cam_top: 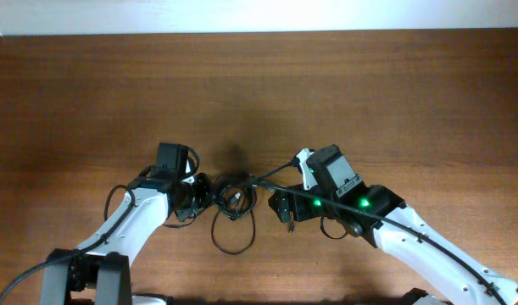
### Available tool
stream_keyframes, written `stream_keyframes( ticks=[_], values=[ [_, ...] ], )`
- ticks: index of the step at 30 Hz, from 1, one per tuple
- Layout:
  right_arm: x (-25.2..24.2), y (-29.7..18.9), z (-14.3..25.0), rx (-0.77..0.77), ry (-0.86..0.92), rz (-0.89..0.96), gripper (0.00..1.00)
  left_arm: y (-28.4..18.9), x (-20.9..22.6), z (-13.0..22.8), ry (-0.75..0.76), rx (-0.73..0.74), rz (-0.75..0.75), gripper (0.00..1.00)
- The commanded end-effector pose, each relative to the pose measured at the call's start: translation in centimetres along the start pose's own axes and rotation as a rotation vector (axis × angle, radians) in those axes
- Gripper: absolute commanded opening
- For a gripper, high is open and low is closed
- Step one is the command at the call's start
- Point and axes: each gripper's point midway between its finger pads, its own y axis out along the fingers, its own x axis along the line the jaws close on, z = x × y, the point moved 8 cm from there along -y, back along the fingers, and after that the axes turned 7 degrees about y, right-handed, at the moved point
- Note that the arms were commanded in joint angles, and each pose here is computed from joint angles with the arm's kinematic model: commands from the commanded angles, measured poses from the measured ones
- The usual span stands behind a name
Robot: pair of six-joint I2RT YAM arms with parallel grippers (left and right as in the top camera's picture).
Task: Untangle cables
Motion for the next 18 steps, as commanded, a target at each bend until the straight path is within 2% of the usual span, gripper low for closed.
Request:
stream_keyframes(
  ticks=[1, 5, 7, 8, 10, 12, 13, 16, 18],
  values=[
    [0.1, 0.0, 0.0, -0.005, -0.003, 0.008, 0.91, 0.1, 0.6, 0.3, -0.007, 0.006, -0.027, 0.25],
    [0.0, 0.0, 0.0, -0.003, -0.003, 0.009, 0.91, 1.5, 1.3, 0.6, -0.060, 0.005, -0.028, 0.09],
    [0.0, 0.0, 0.0, -0.002, -0.003, 0.009, 0.91, 1.8, 1.4, 0.5, -0.062, 0.011, -0.031, 0.12],
    [0.0, 0.0, 0.0, -0.002, -0.003, 0.009, 0.91, 2.1, 1.6, 0.6, -0.066, 0.020, -0.037, 0.03],
    [-0.1, 0.1, 0.2, 0.005, 0.000, 0.010, 0.91, 2.3, 1.6, 0.6, -0.070, 0.030, -0.037, 0.00],
    [0.1, 0.2, 0.5, 0.031, 0.051, -0.013, 0.90, 1.8, -1.4, -0.2, -0.015, 0.043, 0.233, 0.00],
    [0.6, 0.4, 0.5, 0.052, 0.088, -0.064, 0.90, 0.9, -2.9, -1.0, 0.037, -0.004, 0.340, 0.00],
    [0.2, 1.7, 0.5, 0.076, 0.221, -0.047, 0.90, -0.4, -4.0, -1.0, -0.004, -0.001, 0.419, 0.00],
    [-0.7, 3.5, 0.7, 0.106, 0.349, 0.000, 0.89, -0.9, -4.3, -0.9, -0.094, 0.027, 0.448, 0.00]
  ],
)
